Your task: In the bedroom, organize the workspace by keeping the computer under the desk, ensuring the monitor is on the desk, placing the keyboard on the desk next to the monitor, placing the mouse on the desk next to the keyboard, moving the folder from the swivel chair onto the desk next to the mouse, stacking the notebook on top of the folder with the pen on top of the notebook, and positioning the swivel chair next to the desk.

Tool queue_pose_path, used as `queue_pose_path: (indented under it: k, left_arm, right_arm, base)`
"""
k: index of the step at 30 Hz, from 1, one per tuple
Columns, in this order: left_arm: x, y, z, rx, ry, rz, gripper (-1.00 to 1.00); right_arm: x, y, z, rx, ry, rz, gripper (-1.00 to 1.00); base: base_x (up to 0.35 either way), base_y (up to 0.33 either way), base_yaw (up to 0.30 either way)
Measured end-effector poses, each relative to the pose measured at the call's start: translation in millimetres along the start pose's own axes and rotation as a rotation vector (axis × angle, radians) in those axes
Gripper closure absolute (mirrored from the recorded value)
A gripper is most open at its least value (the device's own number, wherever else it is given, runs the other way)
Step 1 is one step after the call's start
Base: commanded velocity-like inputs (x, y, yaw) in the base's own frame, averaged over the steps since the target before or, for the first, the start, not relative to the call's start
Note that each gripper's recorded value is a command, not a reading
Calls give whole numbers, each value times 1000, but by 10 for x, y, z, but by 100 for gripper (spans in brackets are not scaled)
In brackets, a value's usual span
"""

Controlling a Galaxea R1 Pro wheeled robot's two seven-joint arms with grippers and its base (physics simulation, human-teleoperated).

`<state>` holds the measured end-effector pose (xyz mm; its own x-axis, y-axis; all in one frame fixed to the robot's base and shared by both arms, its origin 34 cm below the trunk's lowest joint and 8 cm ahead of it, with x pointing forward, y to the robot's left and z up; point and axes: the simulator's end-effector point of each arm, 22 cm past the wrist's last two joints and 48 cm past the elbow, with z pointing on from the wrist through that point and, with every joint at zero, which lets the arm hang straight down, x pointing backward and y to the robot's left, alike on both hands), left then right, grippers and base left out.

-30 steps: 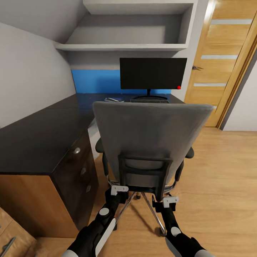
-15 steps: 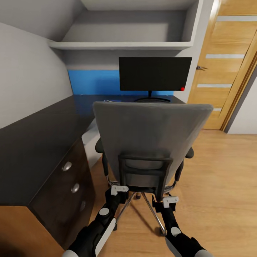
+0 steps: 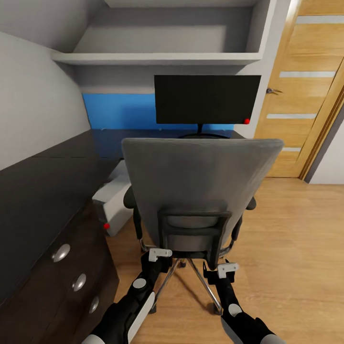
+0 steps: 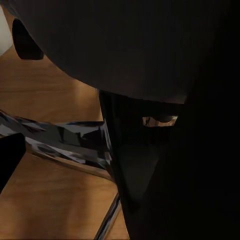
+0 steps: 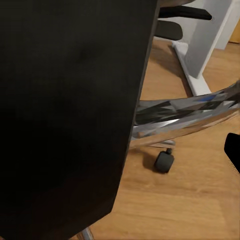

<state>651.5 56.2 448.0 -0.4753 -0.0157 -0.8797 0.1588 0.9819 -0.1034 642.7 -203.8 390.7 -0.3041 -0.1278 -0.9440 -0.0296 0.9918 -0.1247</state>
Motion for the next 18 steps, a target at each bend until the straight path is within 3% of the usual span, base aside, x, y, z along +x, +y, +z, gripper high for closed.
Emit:
queue_pose_path:
  k: [18]
  left_arm:
    - [7,4,1,-2,0,7,-100]
  right_arm:
    - [-6,3,1,-1,-1,0,-100]
  base:
    - [321,-139,0]
